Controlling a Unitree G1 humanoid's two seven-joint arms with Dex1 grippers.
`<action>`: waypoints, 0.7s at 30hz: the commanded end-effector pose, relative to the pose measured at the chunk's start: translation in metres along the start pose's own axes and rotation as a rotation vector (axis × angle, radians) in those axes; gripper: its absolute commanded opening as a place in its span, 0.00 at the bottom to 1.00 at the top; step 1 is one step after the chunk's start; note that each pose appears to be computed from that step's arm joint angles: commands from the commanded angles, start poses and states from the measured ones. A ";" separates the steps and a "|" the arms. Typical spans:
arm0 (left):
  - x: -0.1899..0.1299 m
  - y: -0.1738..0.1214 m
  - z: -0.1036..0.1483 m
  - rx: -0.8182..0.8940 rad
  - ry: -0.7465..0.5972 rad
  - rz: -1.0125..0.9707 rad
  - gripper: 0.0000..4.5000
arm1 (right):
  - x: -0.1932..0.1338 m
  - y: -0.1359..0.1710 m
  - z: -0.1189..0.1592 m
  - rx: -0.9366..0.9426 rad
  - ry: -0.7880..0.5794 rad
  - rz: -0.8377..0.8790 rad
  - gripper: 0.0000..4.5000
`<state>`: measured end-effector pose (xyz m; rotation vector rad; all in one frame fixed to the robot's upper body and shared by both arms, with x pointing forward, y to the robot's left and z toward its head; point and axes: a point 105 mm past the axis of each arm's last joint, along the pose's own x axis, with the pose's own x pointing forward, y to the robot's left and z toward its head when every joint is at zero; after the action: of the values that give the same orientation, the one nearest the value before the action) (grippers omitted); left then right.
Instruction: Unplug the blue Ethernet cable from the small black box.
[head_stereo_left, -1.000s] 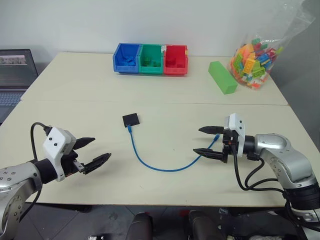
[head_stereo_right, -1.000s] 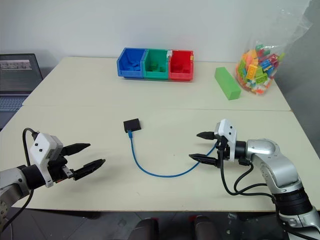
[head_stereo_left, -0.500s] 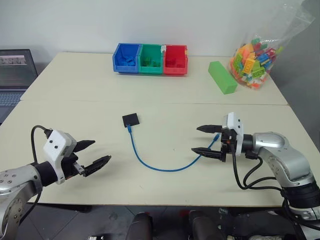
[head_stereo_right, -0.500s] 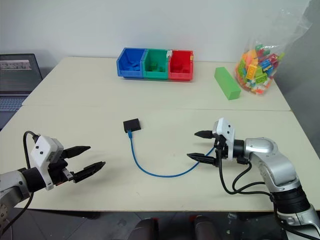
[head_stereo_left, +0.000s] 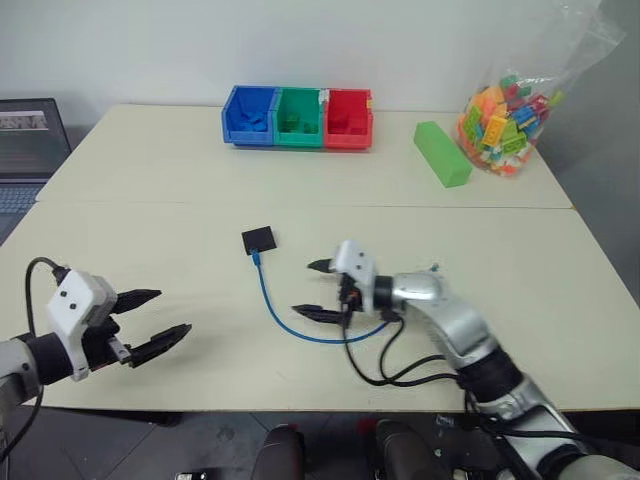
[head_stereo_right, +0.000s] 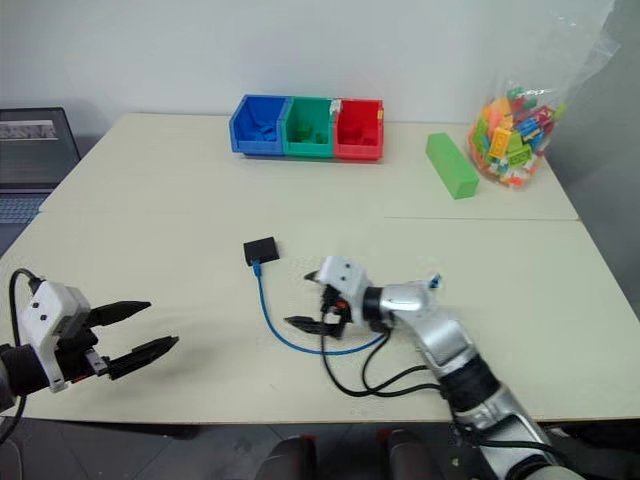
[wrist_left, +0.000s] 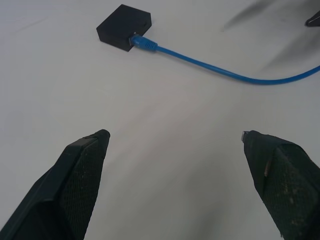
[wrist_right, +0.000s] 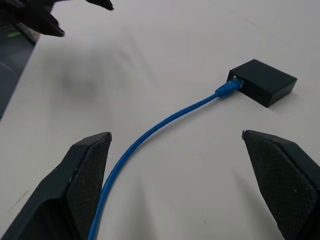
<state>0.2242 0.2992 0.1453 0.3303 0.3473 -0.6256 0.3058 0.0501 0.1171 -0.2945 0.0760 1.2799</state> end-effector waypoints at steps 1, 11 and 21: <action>-0.006 0.004 0.010 0.052 -0.018 -0.001 1.00 | 0.028 0.001 0.008 -0.028 0.028 -0.060 0.99; 0.002 -0.006 0.015 0.069 -0.037 -0.041 1.00 | 0.060 0.008 -0.008 0.031 0.139 -0.109 0.99; 0.008 -0.019 0.020 0.042 -0.046 -0.126 1.00 | 0.065 0.011 -0.013 0.071 0.191 -0.093 0.55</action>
<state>0.2241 0.2775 0.1489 0.3174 0.3308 -0.7394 0.3190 0.1034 0.0856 -0.3608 0.2618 1.1311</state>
